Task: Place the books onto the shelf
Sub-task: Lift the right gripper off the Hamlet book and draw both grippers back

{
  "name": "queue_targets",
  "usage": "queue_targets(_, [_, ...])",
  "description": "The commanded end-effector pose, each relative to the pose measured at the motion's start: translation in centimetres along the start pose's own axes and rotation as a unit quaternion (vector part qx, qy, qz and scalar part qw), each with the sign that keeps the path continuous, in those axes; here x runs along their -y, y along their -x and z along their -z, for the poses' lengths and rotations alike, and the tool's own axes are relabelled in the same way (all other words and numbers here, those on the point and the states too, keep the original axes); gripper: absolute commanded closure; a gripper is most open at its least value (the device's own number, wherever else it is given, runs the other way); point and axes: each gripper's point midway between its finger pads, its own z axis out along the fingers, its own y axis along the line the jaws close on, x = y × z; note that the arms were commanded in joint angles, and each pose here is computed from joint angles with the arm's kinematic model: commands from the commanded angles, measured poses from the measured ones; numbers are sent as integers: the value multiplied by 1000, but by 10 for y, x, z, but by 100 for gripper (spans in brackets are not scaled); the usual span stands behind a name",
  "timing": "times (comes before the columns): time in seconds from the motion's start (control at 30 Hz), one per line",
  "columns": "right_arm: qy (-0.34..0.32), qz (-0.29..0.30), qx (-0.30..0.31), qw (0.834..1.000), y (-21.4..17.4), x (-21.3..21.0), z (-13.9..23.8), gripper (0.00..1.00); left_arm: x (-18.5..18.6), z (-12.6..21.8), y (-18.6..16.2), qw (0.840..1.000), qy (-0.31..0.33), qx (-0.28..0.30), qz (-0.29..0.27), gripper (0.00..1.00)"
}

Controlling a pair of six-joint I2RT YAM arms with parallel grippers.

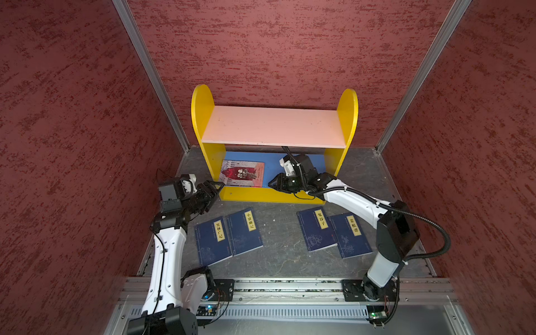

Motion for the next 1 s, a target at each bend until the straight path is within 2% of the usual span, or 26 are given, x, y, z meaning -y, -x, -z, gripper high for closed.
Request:
queue_targets(0.0, [88, 32, 12, 996, 2, -49, 1, 67, 1, -5, -1, 999, -8, -3, -41, 29])
queue_targets(0.3, [105, 17, 14, 994, 0, -54, -19, 69, -1, -20, 0, 994, -5, 2, -110, 29])
queue_targets(0.6, [105, 6, 13, 994, -1, -48, -30, 70, -1, -42, 0, 989, -6, -4, -151, 28])
queue_targets(0.83, [91, 6, 19, 996, -6, -41, -21, 70, 0, -62, -5, 984, -11, -25, -178, 29])
queue_targets(0.97, [47, 13, 24, 999, -14, -24, -9, 70, 0, -73, -13, 981, -17, -44, -189, 31])
